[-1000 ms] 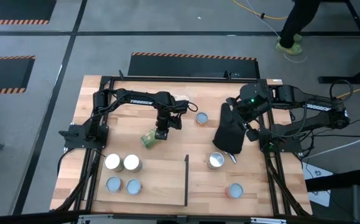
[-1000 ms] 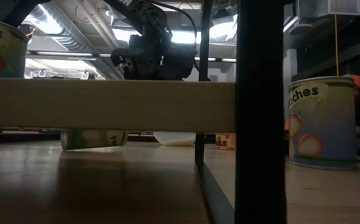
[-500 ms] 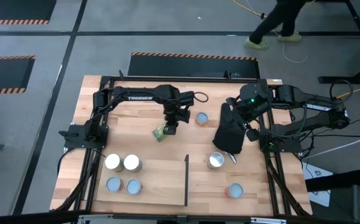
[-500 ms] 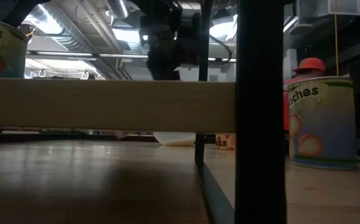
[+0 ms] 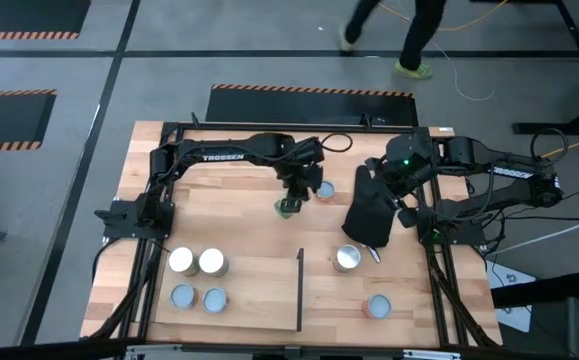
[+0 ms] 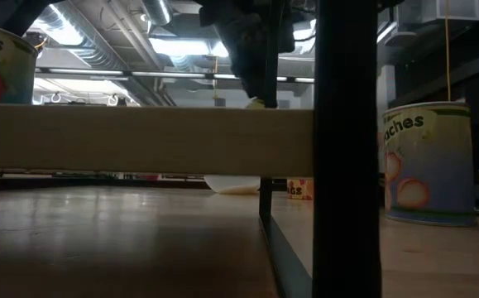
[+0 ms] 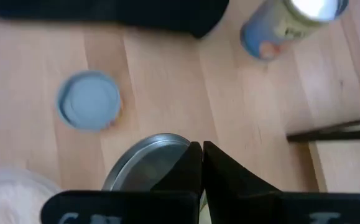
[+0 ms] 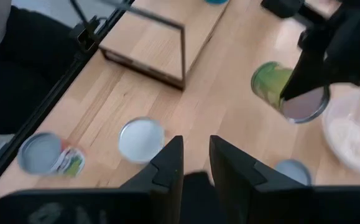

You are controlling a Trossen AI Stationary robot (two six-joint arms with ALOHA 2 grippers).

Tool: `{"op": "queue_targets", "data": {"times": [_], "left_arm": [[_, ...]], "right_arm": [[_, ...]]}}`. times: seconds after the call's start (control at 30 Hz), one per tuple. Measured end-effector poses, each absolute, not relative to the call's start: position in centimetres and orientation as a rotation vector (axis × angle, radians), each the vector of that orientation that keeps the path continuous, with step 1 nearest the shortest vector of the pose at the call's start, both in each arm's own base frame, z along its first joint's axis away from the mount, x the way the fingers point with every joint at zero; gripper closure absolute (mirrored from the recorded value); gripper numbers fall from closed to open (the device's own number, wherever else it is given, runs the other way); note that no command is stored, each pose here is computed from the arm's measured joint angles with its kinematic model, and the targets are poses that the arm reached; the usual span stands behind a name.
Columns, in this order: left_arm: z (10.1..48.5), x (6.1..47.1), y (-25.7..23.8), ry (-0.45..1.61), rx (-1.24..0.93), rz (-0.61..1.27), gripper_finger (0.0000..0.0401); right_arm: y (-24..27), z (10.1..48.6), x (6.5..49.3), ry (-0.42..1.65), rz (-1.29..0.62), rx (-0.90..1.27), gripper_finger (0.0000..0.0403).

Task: Pick and place cans onto a shelf
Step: Put the green canned pear on the shelf

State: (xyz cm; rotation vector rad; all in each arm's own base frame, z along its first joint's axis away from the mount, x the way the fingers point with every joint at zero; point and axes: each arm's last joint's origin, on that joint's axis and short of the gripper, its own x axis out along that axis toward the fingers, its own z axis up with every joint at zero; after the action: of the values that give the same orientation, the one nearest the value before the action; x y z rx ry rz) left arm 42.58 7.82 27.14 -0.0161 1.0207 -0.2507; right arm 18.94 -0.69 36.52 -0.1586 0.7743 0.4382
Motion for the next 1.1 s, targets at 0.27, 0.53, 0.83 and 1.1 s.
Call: {"op": "queue_targets", "data": {"times": [0.27, 0.53, 0.83, 1.1], "left_arm": [[27.8, 44.0, 6.2, 0.911, 0.090, -0.199, 0.0401], [28.8, 45.6, 4.1, 0.748, 0.147, -0.168, 0.0401], [27.0, 46.6, 1.4, 0.619, 0.223, -0.120, 0.0401], [23.5, 46.4, -0.3, 0.588, 0.265, -0.072, 0.0401]], "right_arm": [[-0.5, 37.6, 16.0, 0.755, 0.387, -0.190, 0.0320], [-0.7, 35.4, 15.2, 0.740, 0.313, -0.225, 0.0320], [-0.8, 31.4, 16.0, 0.755, 0.316, -0.221, 0.0320], [-0.8, 29.3, 16.5, 0.763, 0.319, -0.222, 0.0320]]}}
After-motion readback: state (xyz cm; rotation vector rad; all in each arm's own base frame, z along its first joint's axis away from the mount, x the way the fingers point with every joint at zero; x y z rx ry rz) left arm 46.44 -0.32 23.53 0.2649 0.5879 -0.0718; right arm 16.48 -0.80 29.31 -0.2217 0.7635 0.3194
